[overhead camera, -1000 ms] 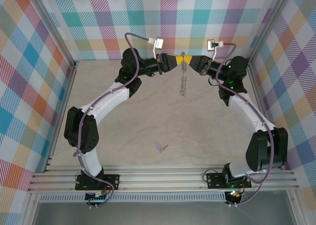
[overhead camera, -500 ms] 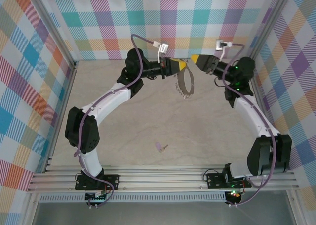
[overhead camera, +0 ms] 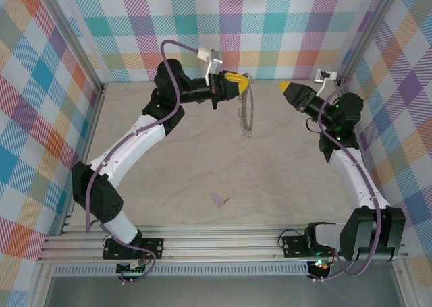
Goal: Put the keys on the keyring
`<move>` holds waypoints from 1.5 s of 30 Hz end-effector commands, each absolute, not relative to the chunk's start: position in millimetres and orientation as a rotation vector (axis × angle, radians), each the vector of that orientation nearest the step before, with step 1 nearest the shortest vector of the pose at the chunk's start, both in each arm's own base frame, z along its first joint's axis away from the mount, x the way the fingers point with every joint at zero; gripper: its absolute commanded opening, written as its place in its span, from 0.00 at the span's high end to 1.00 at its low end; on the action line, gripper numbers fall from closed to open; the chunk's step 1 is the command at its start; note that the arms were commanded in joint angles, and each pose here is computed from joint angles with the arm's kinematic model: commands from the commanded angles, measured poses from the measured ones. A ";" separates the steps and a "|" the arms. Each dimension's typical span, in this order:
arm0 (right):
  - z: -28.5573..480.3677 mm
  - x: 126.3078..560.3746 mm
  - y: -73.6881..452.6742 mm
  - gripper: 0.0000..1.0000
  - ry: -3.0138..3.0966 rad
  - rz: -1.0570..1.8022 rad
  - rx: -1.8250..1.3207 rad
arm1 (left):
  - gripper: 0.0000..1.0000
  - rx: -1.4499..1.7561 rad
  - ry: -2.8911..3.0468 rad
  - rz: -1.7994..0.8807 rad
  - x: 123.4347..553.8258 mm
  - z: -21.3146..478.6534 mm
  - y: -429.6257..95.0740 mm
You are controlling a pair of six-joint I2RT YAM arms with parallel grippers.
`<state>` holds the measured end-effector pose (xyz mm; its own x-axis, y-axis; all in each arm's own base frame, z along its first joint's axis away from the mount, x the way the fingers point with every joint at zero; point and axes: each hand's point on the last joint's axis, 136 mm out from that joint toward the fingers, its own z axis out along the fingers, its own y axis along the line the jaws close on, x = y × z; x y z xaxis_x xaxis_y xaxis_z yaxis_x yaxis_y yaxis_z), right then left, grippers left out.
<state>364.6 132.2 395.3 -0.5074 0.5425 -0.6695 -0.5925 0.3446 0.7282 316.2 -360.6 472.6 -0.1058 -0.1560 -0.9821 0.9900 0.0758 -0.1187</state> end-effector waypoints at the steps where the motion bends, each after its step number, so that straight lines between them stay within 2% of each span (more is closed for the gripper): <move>1: 380.6 371.7 130.3 0.38 1.598 1.393 -0.008 | 1.00 1.007 1.017 -1.190 295.3 516.1 -346.8; 19: 341.0 375.9 131.8 0.38 1.655 1.426 0.045 | 1.00 0.933 0.908 -1.157 284.1 545.6 -334.3; 32: 326.7 377.0 132.5 0.38 1.671 1.438 0.053 | 1.00 0.775 0.830 -1.309 285.5 570.2 -325.5; 45: 319.4 378.8 133.5 0.38 1.678 1.444 0.050 | 1.00 0.758 0.829 -1.356 288.2 571.6 -330.4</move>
<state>380.9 131.8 317.6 -0.6084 0.5576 -0.5648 -0.4658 0.3253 0.8229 302.6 -332.7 551.5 -0.0023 -0.4631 -0.8863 0.9936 0.0991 -0.0544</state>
